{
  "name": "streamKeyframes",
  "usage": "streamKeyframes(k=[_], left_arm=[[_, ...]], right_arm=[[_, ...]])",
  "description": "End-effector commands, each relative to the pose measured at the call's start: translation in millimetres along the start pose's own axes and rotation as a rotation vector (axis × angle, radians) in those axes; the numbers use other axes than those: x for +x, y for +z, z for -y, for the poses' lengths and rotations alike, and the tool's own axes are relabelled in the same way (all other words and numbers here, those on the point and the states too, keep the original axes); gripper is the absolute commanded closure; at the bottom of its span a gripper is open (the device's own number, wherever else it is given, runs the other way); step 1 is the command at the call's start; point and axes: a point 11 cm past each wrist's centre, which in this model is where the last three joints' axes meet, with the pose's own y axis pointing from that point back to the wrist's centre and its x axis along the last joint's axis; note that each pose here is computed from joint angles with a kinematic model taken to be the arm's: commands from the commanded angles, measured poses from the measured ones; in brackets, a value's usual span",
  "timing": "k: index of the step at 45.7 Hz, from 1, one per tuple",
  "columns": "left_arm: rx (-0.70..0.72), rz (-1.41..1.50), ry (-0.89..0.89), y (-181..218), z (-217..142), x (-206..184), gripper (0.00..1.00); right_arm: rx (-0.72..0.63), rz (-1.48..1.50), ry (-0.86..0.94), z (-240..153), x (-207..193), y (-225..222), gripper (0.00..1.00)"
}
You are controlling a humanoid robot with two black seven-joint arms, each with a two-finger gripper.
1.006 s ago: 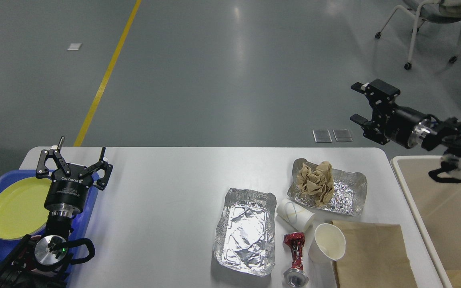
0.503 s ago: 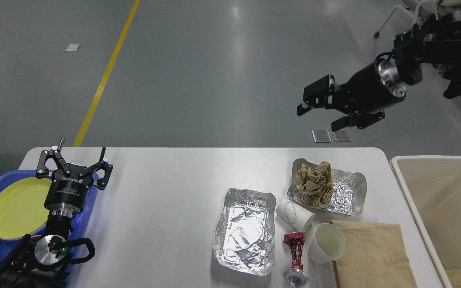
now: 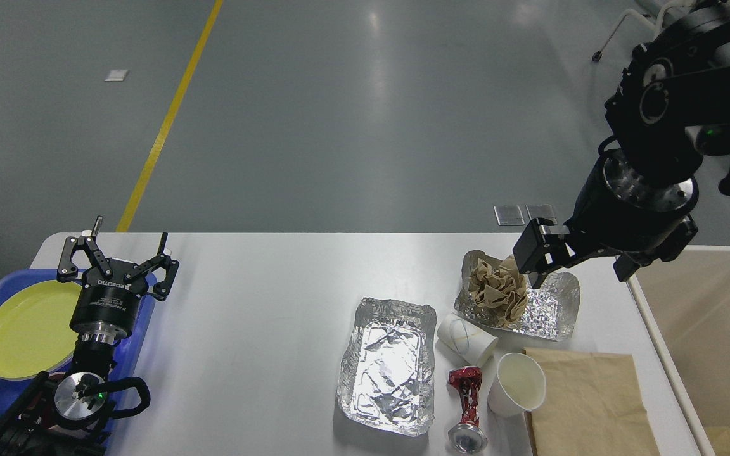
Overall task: Tidy desktop
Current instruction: 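Move the right gripper over the foil container with crumpled paper, then lower the right gripper to the brown paper bag and grasp it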
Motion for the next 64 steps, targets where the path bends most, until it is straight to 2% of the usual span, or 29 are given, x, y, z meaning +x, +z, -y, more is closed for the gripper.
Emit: streamKeyframes(k=[1,6,10,13,18,26,35,48,57,64], left_arm=[[0.001,0.000,0.000,-0.1,0.0,0.0,0.04],[0.001,0.000,-0.001,-0.1,0.0,-0.2,0.04],[-0.001,0.000,0.000,0.1,0.0,0.0,0.04],[0.000,-0.002,0.000,-0.7,-0.6,0.3,0.04],[-0.001,0.000,0.000,0.1,0.0,0.0,0.04],[0.000,-0.001,0.000,-0.6,0.0,-0.1,0.04],[-0.001,0.000,0.000,0.1,0.0,0.0,0.04],[-0.001,0.000,-0.001,0.1,0.0,-0.2,0.04],[-0.001,0.000,-0.001,0.1,0.0,-0.2,0.04],[-0.001,-0.001,0.000,-0.6,0.0,-0.1,0.04]], right_arm=[[-0.001,0.018,-0.004,1.5,-0.6,5.5,0.00],[-0.024,0.065,-0.011,8.6,-0.6,22.2,0.00],[0.011,0.139,-0.031,22.0,-4.3,46.1,0.00],[0.068,0.187,-0.048,38.4,-9.2,64.4,0.00],[0.054,0.156,-0.071,75.8,-20.9,91.4,0.00],[0.044,0.170,-0.125,138.9,-52.7,104.7,0.00],[-0.019,0.058,-0.028,209.3,-86.9,125.1,0.00],[0.030,0.044,-0.060,260.1,-104.5,126.5,0.00],[0.010,0.081,-0.037,323.9,-115.7,138.5,0.00],[0.004,0.092,-0.020,326.9,-113.7,143.4,0.00]])
